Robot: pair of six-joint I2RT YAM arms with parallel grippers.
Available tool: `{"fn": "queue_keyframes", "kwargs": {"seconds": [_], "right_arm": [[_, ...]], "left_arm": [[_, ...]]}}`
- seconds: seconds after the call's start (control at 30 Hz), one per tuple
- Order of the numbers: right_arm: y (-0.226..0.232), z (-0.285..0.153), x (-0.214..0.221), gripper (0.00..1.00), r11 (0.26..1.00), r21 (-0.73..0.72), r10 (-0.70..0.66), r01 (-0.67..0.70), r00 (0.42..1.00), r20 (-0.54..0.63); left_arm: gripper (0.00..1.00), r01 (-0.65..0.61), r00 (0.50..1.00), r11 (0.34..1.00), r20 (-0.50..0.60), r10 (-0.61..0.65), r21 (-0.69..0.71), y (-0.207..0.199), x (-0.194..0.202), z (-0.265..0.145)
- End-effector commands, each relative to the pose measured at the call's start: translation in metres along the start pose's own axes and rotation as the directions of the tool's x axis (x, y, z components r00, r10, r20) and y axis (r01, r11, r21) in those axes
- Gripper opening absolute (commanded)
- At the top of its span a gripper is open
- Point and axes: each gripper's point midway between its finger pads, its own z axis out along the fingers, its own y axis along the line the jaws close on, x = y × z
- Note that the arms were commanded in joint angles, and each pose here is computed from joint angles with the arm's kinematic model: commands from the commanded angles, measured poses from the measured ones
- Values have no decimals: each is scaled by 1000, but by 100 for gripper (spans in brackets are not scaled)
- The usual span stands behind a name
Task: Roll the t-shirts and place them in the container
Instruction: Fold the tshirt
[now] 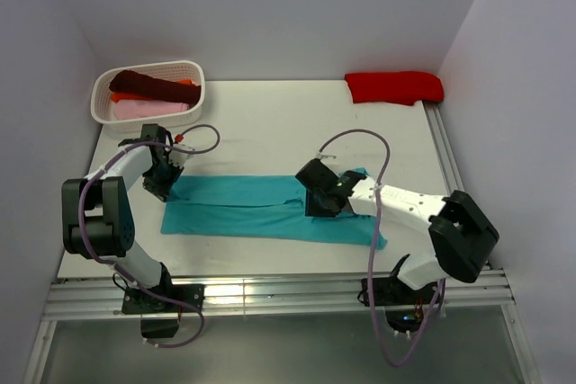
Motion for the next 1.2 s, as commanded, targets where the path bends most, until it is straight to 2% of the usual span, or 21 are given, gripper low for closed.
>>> {"fn": "queue_keyframes", "kwargs": {"seconds": [0.0,0.27,0.47,0.6,0.73,1.0,1.17], "right_arm": [[-10,-29,-30,42,997,21,65,-69,989,129],[-81,-28,-82,43,956,92,249,-278,938,241],[-105,-2,-99,43,941,150,270,-303,940,206],[-109,17,-84,41,942,175,265,-287,954,138],[-106,16,-64,35,949,117,280,-293,953,112],[-111,0,-37,24,951,67,293,-301,949,114],[-113,-5,-45,23,950,76,290,-302,947,138]], "left_arm": [[0,12,1000,1000,9,-12,3,1,-1,-2],[1,3,1000,1000,14,-3,2,1,-1,-5],[0,8,1000,1000,16,-8,8,0,-2,-5],[0,9,1000,1000,17,-9,8,1,-4,-5],[0,9,1000,1000,17,-9,8,1,-4,-5],[1,5,1000,1000,13,-5,10,1,-2,-3],[2,6,1000,1000,10,-6,11,0,-2,-3]]}}
